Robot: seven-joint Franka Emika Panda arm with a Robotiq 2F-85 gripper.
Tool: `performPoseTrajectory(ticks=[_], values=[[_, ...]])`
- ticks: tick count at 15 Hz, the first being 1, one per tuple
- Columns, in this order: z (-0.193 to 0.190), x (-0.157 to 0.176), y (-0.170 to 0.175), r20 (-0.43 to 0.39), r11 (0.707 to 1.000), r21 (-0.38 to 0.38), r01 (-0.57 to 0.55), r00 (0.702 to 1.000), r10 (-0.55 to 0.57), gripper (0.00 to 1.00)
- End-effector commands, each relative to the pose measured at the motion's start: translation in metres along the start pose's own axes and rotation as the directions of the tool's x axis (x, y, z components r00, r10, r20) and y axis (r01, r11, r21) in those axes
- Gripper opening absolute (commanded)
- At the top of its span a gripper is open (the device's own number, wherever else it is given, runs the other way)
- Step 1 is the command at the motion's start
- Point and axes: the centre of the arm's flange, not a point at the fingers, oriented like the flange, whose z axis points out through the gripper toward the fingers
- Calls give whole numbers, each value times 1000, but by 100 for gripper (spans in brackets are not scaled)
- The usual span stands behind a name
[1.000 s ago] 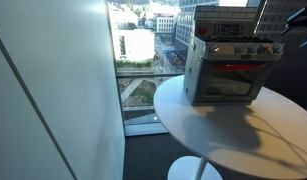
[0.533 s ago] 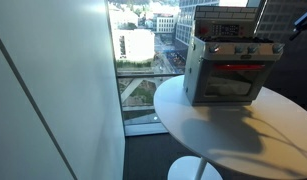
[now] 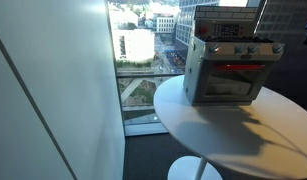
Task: Twist the knob on the stove
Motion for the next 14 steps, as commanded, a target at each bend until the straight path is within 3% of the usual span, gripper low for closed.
performPoseTrajectory(ticks=[1, 8, 14], values=[[-18, -7, -5, 75, 999, -45, 31, 997, -27, 100], [-27, -22, -8, 174, 985, -150, 80, 983, -53, 100], [-16, -22, -6, 169, 987, -140, 84, 984, -60, 100]])
